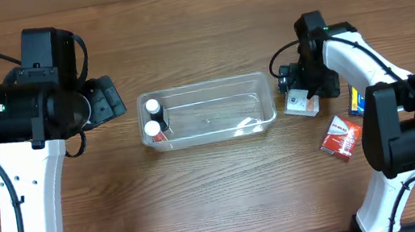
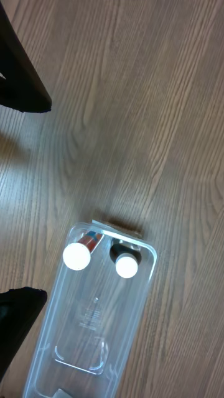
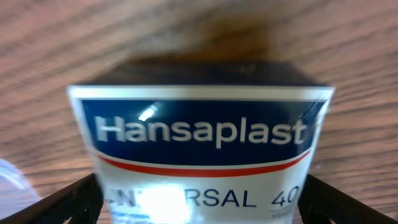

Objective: Pack container
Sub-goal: 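Grasp the white Hansaplast box with the right gripper, then lower the Hansaplast box into the container's right end and release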

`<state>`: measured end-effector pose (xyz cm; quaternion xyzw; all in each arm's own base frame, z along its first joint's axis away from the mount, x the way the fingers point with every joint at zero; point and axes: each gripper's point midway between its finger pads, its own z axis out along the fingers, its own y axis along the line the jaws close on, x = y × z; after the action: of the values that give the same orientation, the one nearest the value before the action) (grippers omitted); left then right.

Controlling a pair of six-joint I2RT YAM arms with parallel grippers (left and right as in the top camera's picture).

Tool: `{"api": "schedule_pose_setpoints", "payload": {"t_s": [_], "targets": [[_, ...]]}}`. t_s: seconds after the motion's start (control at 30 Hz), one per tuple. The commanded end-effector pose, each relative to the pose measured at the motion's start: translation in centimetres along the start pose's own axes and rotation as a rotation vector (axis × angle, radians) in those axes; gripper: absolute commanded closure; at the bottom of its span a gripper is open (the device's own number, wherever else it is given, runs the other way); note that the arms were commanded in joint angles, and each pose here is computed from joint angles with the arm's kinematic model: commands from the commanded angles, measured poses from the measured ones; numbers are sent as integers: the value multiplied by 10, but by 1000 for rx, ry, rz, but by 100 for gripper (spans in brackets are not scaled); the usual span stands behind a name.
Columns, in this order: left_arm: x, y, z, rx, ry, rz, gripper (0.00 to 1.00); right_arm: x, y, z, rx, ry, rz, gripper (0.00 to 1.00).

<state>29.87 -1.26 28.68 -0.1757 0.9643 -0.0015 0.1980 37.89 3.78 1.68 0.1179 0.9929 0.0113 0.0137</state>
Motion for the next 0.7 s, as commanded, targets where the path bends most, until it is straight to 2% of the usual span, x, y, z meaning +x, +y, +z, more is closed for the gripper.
{"api": "schedule_pose_setpoints", "payload": {"t_s": [0.0, 0.07, 0.13, 0.3, 0.37, 0.43, 0.53, 0.6, 0.67], "targets": [[0, 2, 3, -13, 4, -1, 9, 4, -4, 6, 10, 7, 11, 3], [0, 2, 3, -13, 4, -1, 9, 3, -3, 6, 8, 3, 11, 12], [0, 2, 3, -13, 4, -1, 9, 3, -3, 6, 8, 2, 11, 16], [0, 2, 3, -13, 4, -1, 9, 6, -4, 2, 14, 21, 10, 21], [0, 2, 3, -13, 4, -1, 9, 2, -3, -14, 10, 9, 10, 21], [0, 3, 3, -14, 6, -1, 9, -5, 1, -44, -6, -37, -1, 21], [0, 2, 3, -11, 7, -1, 9, -8, 13, -112, -51, -159, -27, 21], [0, 2, 3, -11, 7, -1, 9, 3, 29, -159, -97, -255, -77, 22], [0, 2, 3, -11, 7, -1, 8, 26, 60, -196, -160, -339, -210, 22]]}}
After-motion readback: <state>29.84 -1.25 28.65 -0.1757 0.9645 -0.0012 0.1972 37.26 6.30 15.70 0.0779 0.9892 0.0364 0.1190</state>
